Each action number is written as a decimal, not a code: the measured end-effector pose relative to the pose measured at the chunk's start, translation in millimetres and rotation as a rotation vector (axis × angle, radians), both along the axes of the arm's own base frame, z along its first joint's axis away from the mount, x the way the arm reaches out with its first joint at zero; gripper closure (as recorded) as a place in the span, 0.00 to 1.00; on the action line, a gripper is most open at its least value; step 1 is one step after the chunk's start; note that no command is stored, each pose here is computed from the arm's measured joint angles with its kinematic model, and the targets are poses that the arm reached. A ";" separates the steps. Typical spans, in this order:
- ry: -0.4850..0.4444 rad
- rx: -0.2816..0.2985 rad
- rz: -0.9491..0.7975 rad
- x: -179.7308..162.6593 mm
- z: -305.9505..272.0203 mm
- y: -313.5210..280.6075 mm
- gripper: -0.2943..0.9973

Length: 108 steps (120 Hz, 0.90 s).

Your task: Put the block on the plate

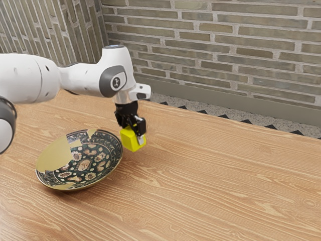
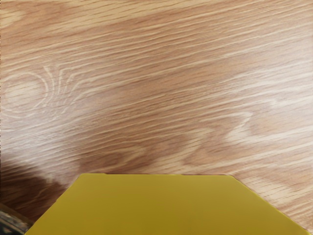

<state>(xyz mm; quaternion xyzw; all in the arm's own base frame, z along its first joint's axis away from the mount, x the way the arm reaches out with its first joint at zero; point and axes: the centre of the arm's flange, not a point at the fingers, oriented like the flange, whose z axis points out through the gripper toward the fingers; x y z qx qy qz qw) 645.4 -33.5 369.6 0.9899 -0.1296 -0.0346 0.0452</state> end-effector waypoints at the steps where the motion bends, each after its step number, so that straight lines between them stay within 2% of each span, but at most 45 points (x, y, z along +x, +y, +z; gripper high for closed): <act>1: 0.003 0.000 0.002 -1.9 0.0 1.6 0.47; 25: 0.057 0.016 0.066 -47.5 3.8 53.9 0.47; 42: 0.089 0.026 0.123 -63.1 -4.7 92.6 0.47; 66: 0.139 0.067 0.162 -68.5 -31.9 138.0 0.47; 93: 0.163 0.097 0.160 -61.1 -75.2 153.0 0.46; 108: 0.155 0.095 0.158 -57.8 -80.4 152.3 0.38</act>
